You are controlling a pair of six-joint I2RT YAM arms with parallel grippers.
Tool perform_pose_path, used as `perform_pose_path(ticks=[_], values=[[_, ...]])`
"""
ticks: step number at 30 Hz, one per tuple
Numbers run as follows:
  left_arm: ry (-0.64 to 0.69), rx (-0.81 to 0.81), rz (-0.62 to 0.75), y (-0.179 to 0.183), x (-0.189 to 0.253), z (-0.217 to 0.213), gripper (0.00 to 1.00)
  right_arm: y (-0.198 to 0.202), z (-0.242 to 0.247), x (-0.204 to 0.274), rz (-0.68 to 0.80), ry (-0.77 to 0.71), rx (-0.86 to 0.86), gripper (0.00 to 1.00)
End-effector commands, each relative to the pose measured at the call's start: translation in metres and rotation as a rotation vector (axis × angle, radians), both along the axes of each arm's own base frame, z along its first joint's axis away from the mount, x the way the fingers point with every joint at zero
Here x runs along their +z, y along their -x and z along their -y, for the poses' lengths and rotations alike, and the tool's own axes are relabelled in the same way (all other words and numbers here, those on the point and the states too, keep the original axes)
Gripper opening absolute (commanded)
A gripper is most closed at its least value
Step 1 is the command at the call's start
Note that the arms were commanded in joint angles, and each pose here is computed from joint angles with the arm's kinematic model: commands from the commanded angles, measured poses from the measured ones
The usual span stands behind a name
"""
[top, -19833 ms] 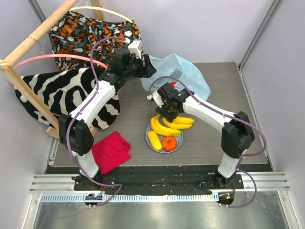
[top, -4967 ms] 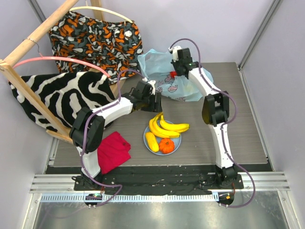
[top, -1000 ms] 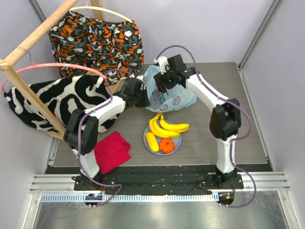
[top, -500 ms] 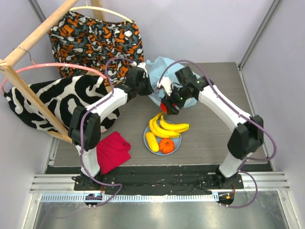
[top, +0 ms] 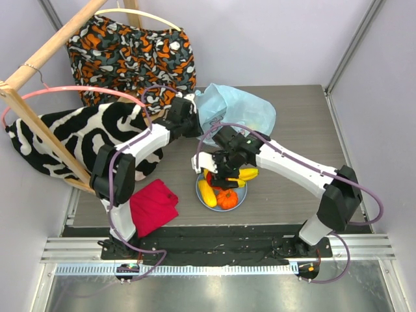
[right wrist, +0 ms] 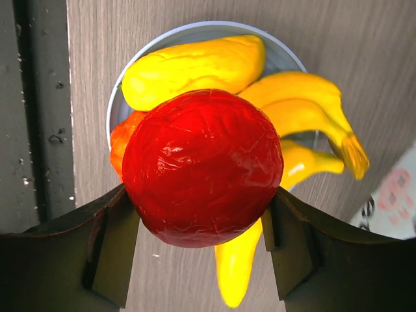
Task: Take the fake fruits out of the plastic bag
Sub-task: Place the fake fruit on the plate.
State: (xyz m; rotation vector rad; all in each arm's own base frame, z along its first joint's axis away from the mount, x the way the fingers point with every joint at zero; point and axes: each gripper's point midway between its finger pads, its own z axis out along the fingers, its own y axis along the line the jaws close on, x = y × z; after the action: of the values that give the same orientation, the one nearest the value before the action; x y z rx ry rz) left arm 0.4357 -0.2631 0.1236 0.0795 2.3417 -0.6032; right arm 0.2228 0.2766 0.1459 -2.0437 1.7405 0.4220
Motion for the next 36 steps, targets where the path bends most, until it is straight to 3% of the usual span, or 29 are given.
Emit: perform_pose_path(ticks=[1,14,20,27,31,36], values=[[0.029,-0.025,0.112,0.001,0.041,-0.006,0.00,-0.003,-0.018,-0.009,0.061,0.026,0.107,0.33],[0.020,0.004,0.147,0.008,0.052,-0.027,0.00,-0.003,-0.023,-0.032,0.104,0.135,0.152,0.36],[0.033,0.010,0.127,0.007,0.048,-0.028,0.00,-0.005,-0.015,-0.031,0.116,0.169,0.132,0.43],[0.047,0.008,0.128,0.002,0.052,-0.026,0.00,-0.003,-0.003,-0.039,0.125,0.207,0.128,0.76],[0.049,0.007,0.129,0.002,0.052,-0.025,0.00,-0.003,-0.001,-0.038,0.132,0.202,0.111,0.78],[0.056,0.002,0.132,0.001,0.055,-0.023,0.00,-0.003,-0.001,-0.036,0.139,0.193,0.104,0.91]])
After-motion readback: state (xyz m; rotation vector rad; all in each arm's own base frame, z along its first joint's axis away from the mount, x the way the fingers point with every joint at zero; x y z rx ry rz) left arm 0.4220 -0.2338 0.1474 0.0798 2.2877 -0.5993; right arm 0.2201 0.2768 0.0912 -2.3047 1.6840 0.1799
